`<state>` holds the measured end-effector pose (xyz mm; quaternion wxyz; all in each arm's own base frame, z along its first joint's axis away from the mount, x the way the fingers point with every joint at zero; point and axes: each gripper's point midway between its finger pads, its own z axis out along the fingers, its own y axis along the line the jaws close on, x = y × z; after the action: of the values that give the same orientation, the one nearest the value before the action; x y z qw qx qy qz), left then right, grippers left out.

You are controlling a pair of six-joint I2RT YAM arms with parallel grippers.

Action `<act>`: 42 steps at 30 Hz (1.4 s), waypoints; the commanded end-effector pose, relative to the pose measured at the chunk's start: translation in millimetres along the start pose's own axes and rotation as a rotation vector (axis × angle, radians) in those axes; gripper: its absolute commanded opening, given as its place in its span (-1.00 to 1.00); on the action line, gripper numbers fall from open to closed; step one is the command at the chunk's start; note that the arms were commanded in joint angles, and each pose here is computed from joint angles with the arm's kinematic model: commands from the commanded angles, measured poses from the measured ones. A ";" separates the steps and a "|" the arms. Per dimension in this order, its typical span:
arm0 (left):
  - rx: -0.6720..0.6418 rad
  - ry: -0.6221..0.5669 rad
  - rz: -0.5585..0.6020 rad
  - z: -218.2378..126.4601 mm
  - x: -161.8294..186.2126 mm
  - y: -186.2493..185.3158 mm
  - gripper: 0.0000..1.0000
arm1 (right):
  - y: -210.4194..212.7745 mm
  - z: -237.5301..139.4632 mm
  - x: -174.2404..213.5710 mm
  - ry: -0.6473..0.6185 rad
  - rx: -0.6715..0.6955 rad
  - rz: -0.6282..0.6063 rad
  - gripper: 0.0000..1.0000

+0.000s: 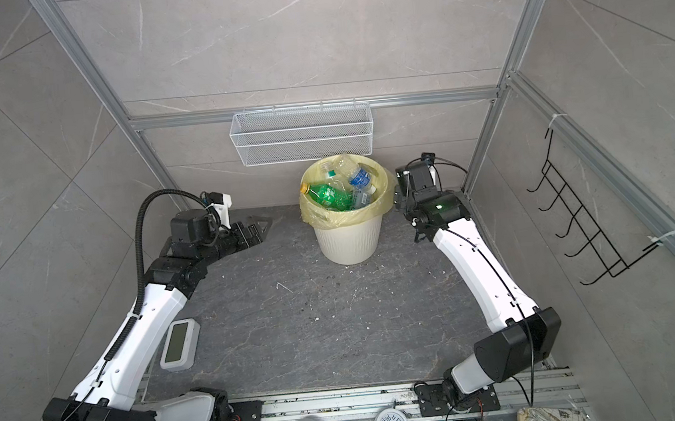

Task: Throw the plastic bottles in the bin

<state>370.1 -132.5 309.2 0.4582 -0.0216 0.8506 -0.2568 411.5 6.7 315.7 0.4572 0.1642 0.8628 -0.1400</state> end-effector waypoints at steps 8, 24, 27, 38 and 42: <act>-0.611 -0.108 0.216 17.6 36.4 160.2 1.00 | -51.8 77.1 108.3 -0.039 0.252 0.059 0.99; -0.657 0.034 0.282 62.8 119.9 228.1 1.00 | -43.1 94.0 175.2 -0.309 0.097 0.019 0.99; -0.634 -0.028 0.342 52.2 118.3 222.1 1.00 | -36.4 85.7 180.0 -0.330 0.036 0.002 0.99; -0.574 -0.177 0.334 46.5 110.6 235.8 1.00 | -31.3 78.9 179.9 -0.369 0.008 -0.009 0.99; -0.466 -0.183 0.272 47.6 116.1 240.3 1.00 | -24.5 83.3 179.8 -0.348 -0.014 -0.026 0.99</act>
<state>378.0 35.4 70.5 0.4939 -0.0431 0.8656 0.0705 360.0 -27.2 114.0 0.5890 0.1347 0.7770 -0.1769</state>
